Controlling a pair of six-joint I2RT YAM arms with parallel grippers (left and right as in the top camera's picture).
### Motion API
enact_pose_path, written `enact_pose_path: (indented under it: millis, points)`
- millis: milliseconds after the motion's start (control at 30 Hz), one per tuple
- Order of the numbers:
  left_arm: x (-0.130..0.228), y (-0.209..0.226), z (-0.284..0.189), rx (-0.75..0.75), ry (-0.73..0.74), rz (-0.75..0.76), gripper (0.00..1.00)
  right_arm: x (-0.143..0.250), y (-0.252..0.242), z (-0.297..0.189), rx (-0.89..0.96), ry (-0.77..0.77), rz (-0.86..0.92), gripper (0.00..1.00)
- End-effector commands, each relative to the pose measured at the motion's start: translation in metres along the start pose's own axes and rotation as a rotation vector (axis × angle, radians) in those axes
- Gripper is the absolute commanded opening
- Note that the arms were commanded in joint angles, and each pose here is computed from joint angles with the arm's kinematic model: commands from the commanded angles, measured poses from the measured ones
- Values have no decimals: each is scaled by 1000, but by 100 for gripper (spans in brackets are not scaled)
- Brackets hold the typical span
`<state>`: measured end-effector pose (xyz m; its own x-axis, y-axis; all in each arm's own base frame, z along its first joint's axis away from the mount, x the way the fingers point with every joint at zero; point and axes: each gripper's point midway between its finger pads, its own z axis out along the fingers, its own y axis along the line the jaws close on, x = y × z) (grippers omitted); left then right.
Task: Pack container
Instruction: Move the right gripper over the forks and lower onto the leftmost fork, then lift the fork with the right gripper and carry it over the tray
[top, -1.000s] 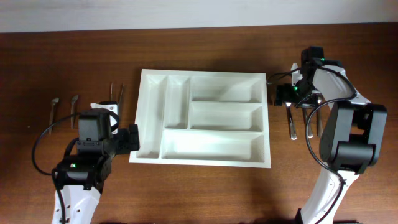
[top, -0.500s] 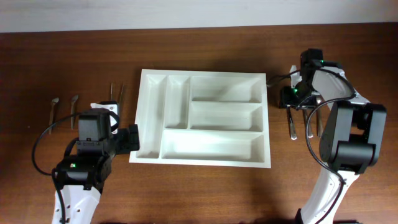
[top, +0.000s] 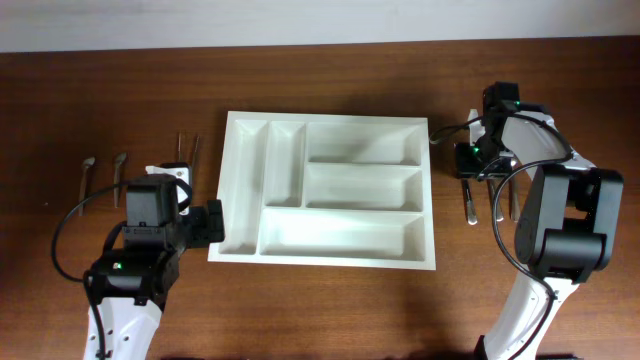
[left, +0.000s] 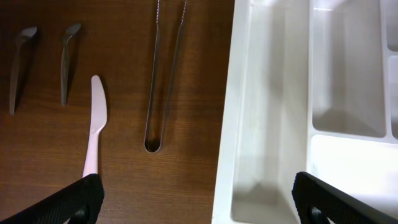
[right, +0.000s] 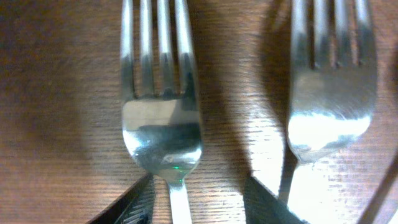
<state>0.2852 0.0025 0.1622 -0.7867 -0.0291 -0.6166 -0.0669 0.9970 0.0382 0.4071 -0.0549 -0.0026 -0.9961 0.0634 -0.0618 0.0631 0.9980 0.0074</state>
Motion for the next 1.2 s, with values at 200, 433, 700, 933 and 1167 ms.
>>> enact_pose_path:
  millis: [200,433,700,933,1167]
  points:
    - [-8,0,-3,-1,-20,-7,99,22,-1,20,-2,79,10,16]
    - [-8,0,-3,-1,-20,-7,99,22,0,20,-5,79,10,8]
    - [-8,0,-3,-1,-20,-7,99,14,0,4,-7,67,10,4]
    - [-8,0,-3,-1,-20,-7,99,-26,4,-75,2,-58,-11,4]
    - [-8,0,-3,-1,-20,-7,99,-40,73,-157,-27,-156,-341,4]
